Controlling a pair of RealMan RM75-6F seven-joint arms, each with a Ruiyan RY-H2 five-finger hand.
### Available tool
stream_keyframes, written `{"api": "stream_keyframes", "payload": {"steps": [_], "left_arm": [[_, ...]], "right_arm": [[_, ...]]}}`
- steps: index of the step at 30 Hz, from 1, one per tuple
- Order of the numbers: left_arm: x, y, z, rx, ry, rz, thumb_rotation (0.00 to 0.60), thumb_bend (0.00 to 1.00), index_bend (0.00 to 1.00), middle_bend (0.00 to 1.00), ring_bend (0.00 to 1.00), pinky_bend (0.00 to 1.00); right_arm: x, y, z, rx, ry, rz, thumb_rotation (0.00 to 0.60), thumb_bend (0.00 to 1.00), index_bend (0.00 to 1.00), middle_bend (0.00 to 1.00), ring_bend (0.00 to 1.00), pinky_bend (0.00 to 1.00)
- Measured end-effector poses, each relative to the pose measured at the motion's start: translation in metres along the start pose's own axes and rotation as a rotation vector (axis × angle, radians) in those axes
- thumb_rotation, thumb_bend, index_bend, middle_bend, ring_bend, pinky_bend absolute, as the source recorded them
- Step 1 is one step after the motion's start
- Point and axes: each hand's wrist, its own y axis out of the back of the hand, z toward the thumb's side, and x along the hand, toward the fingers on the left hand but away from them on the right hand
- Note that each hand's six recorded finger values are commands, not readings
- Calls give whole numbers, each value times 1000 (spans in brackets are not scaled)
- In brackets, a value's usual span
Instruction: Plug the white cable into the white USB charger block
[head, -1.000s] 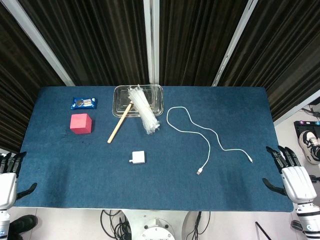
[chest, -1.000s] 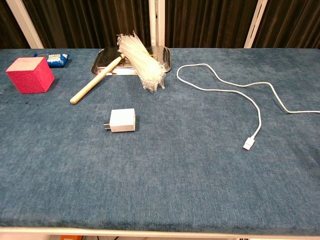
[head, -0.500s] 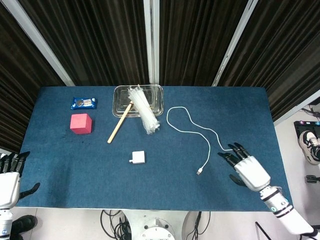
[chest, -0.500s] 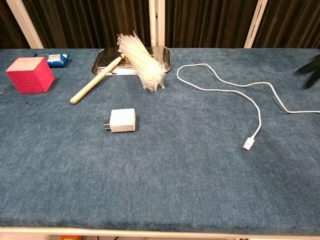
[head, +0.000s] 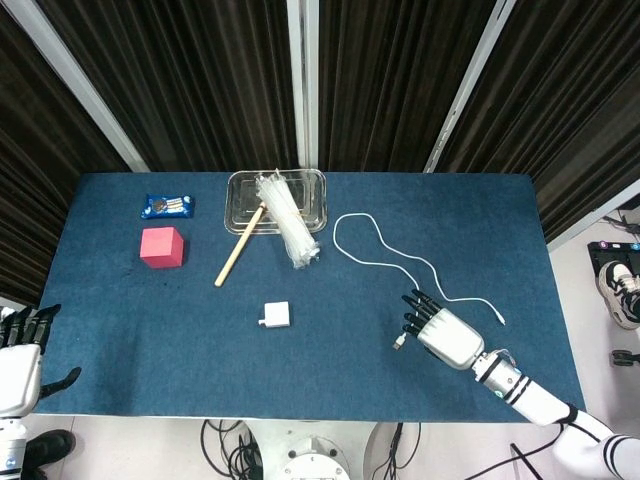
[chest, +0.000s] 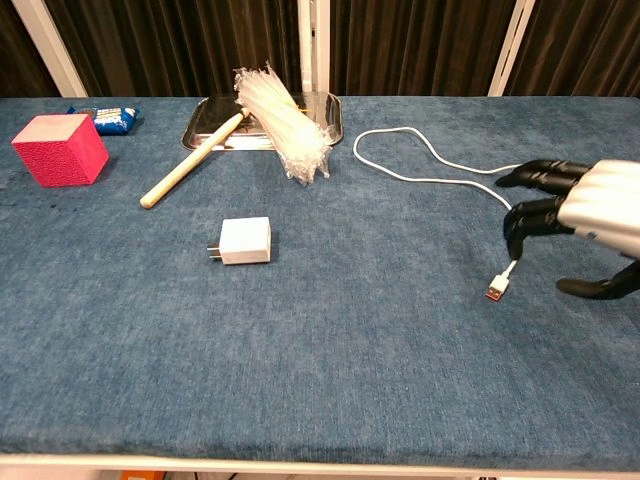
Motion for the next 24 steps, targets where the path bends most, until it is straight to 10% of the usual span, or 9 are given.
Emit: {"api": "stream_keyframes", "payload": {"steps": [24], "left_arm": [[-1,-2,1,-13,1,-24,600,141,89,115,24,0]], "right_arm": [[-23,-17,9,-36,40,-46,600,325,443,306,69,0]]}}
